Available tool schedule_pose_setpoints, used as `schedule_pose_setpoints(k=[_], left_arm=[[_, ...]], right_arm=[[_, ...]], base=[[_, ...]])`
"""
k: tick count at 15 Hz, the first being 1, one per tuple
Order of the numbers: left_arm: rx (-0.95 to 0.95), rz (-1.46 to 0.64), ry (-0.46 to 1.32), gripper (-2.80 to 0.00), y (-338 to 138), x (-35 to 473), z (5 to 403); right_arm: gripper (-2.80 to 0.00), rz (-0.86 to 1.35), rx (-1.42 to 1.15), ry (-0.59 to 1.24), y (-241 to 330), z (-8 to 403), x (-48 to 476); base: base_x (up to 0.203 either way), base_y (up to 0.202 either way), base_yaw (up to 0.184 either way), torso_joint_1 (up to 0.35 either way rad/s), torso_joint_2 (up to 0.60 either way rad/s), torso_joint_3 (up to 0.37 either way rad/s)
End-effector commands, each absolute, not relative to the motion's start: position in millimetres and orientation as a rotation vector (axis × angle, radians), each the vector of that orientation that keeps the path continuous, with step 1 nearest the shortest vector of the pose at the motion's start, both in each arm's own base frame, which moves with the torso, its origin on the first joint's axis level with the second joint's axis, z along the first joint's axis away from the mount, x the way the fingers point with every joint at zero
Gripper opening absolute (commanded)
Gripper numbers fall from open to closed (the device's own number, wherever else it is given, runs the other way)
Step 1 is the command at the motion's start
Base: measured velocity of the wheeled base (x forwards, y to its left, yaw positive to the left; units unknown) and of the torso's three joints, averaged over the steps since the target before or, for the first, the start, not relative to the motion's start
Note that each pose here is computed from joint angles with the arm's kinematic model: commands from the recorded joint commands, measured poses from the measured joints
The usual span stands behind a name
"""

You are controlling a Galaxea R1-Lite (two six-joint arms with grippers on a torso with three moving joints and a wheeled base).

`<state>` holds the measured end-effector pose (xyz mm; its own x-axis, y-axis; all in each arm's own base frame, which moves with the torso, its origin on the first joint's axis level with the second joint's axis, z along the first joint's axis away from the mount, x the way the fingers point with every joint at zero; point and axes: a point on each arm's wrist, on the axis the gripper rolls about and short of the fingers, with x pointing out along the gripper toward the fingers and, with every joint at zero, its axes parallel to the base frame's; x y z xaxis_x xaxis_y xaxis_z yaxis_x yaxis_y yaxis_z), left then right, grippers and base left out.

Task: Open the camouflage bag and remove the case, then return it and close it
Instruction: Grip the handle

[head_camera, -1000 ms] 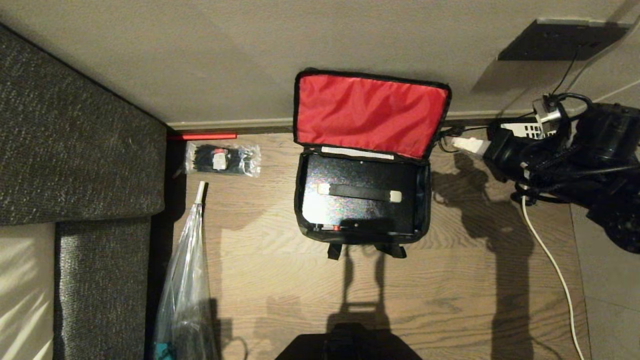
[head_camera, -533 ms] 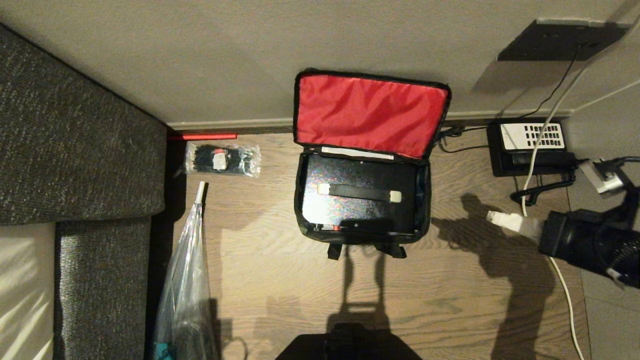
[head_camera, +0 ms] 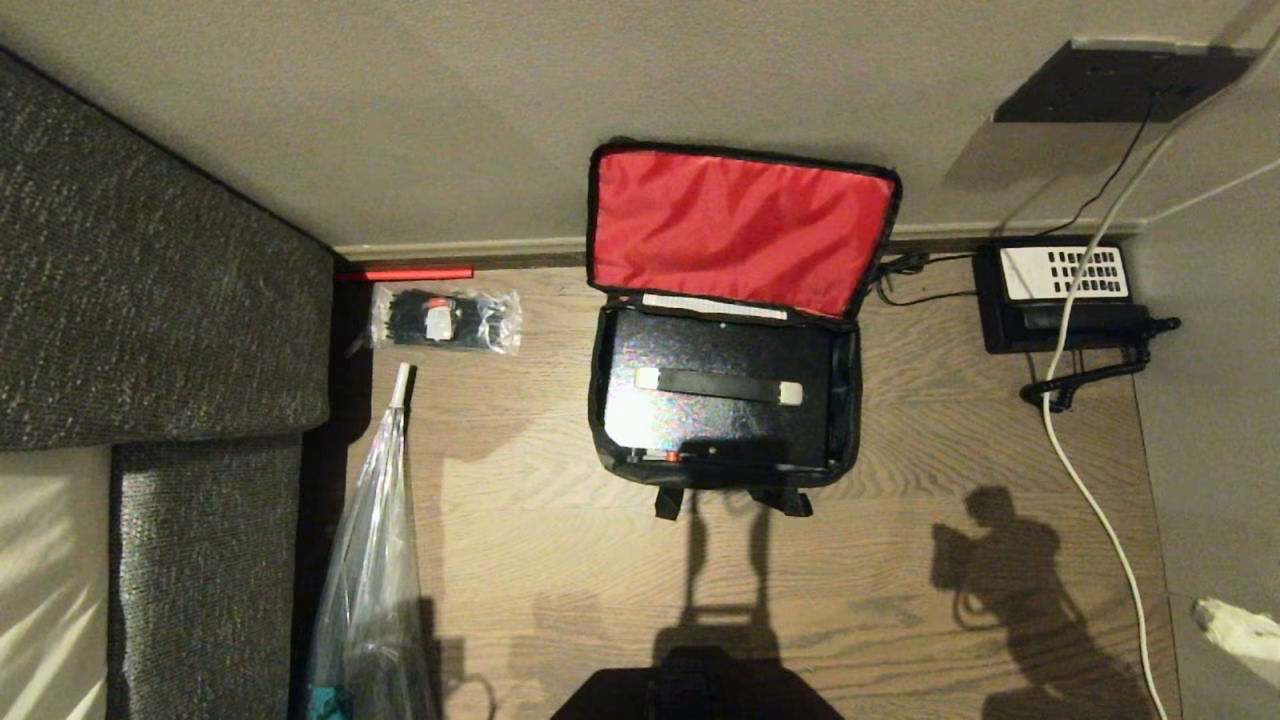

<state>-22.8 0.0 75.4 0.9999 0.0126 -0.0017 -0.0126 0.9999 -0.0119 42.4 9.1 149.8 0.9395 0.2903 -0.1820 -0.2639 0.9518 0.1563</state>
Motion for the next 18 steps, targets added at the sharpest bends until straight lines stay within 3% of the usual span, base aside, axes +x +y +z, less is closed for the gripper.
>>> schedule_pose_setpoints(k=[1,6,12,15,18], left_arm=[[-0.012,0.012,0.001,-2.8,0,-23,75],[-0.012,0.012,0.001,-2.8,0,-23,75],[-0.012,0.012,0.002,-2.8,0,-23,75],[-0.012,0.012,0.001,-2.8,0,-23,75],[-0.012,0.012,0.001,-2.8,0,-23,75]], right_arm=[[-2.8,0.205,0.063,0.176,2,116,0],[-2.8,0.139,-0.003,0.205,2,89,-9],[-2.8,0.124,-0.038,-0.007,2,86,-26],[-2.8,-0.007,0.044,0.004,-1,79,-24],[-2.8,0.024,-0.052,-0.008,0,76,-23]], base=[[0.0,0.0,0.0,0.0,0.0,0.0],[0.0,0.0,0.0,0.0,0.0,0.0],[0.0,0.0,0.0,0.0,0.0,0.0],[0.0,0.0,0.0,0.0,0.0,0.0],[0.0,0.0,0.0,0.0,0.0,0.0]])
